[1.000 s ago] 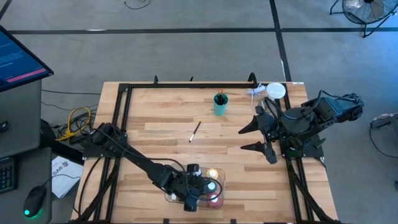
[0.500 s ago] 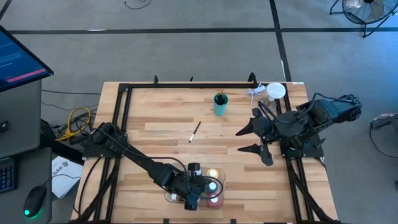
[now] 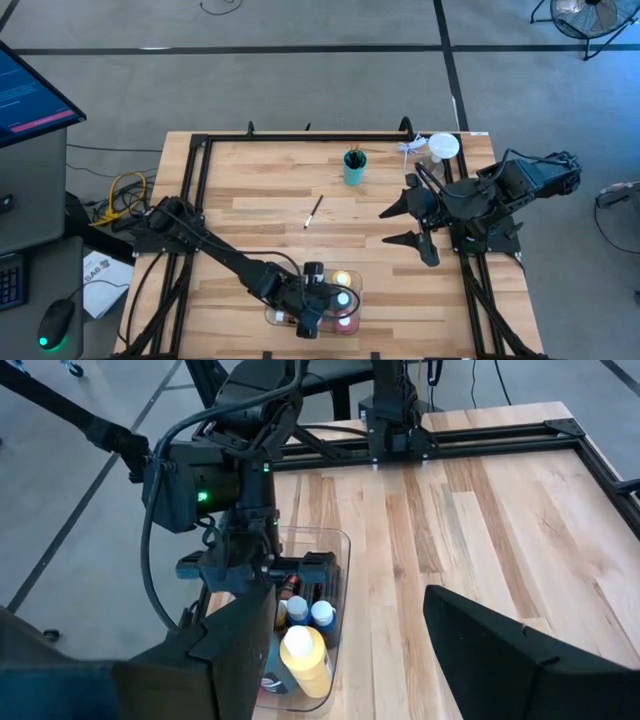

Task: Pick & Place Paint Supplies
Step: Adjust the paint bottles

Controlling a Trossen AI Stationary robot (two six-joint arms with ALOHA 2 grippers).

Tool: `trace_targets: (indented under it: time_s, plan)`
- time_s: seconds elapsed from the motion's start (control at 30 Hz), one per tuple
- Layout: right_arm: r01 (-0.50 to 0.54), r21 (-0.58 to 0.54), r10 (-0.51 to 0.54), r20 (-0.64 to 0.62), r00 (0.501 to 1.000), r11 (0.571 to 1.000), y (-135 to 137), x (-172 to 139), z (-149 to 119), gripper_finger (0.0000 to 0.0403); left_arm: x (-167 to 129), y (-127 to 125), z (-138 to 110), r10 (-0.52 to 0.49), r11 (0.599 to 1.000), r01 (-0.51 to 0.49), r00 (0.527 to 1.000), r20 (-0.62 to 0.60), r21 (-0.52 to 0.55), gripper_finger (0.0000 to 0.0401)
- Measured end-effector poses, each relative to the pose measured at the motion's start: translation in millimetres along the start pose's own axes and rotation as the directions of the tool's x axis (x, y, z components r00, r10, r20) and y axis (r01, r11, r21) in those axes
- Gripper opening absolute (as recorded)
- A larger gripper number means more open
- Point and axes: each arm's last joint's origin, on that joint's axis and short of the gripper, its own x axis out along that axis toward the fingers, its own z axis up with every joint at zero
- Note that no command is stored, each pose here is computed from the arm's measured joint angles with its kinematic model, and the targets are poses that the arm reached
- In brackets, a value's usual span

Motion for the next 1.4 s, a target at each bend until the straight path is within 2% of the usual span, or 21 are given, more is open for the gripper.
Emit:
trace_targets:
  time_s: [0.6, 1.03, 1.4]
  plan:
    - [0.002, -0.004, -0.002, 0.0, 1.0, 1.0, 0, 0, 0, 0.0249, 2, 5, 3, -0.02, 1.0, 0.02, 1.0, 0.005, 0.01, 0.0002]
    - [0.007, -0.003, -0.007, -0.003, 1.0, 1.0, -1, 0, 0, 0.0249, 2, 8, -4, 0.003, 1.0, -0.001, 0.998, -0.065, 0.03, 0.0001]
    - [0.007, -0.006, -0.007, -0.003, 1.0, 1.0, -2, 0, 0, 0.0249, 10, 33, 2, 0.044, 0.999, -0.045, 0.996, -0.08, -0.012, 0.0001]
